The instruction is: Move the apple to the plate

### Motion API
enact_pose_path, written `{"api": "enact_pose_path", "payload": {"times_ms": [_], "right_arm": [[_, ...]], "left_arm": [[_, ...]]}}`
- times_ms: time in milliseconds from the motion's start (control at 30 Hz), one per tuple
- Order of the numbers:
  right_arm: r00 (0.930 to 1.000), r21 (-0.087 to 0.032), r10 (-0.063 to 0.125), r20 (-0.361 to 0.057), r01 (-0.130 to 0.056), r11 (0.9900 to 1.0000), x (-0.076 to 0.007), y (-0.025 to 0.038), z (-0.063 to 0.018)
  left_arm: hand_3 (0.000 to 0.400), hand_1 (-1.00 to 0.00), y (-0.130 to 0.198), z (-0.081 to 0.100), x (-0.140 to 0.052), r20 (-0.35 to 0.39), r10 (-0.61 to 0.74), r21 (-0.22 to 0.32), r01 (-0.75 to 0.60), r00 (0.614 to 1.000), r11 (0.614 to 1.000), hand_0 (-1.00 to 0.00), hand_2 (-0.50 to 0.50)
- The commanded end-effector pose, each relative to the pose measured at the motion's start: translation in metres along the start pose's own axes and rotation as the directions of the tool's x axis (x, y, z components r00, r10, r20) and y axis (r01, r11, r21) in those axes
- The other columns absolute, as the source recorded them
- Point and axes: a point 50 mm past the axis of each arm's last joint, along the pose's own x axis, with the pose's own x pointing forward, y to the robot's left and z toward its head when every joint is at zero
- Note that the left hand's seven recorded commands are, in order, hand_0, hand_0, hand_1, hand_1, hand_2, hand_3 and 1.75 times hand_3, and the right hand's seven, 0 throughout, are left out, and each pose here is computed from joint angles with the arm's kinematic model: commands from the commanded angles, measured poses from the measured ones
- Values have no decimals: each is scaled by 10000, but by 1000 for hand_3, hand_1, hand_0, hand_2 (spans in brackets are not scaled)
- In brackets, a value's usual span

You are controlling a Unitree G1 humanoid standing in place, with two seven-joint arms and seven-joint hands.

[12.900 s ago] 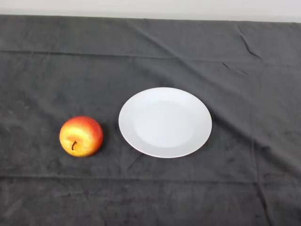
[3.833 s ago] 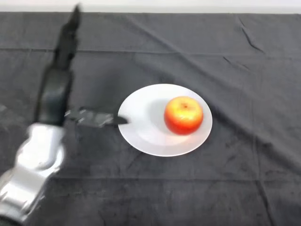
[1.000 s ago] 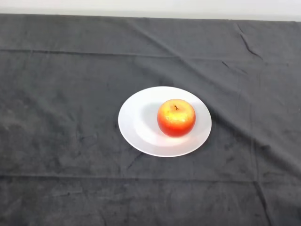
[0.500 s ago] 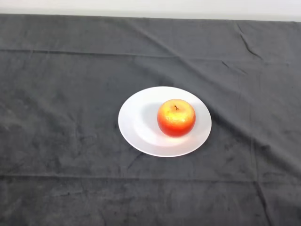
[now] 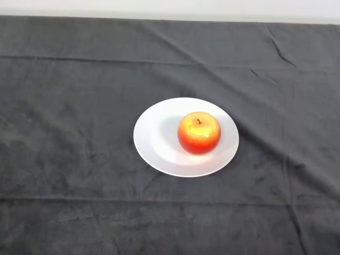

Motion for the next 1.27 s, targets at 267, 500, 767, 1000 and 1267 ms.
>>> {"api": "enact_pose_path", "payload": {"times_ms": [267, 500, 767, 1000, 1267], "right_arm": [[9902, -479, 918, -1056, -972, 9941, -162, 258, -315], [9902, -478, 917, -1056, -972, 9941, -162, 258, -315], [9902, -478, 918, -1056, -972, 9941, -162, 258, -315], [9902, -478, 917, -1056, -972, 9941, -162, 258, -315], [9902, -478, 918, -1056, -972, 9941, -162, 258, -315]], "left_arm": [[0, 0, 52, -61, -19, -180, 665, -69, -667, 9976, 9978, 0, 0], [0, 0, 48, -62, -20, -196, 615, -76, -617, 9979, 9981, 0, 0], [0, 0, 43, -69, -21, -216, 570, -86, -572, 9981, 9983, 0, 0], [0, 0, 43, -73, -18, -234, 541, -92, -544, 9983, 9985, 0, 0], [0, 0, 47, -77, -15, -249, 522, -95, -525, 9983, 9986, 0, 0]]}}
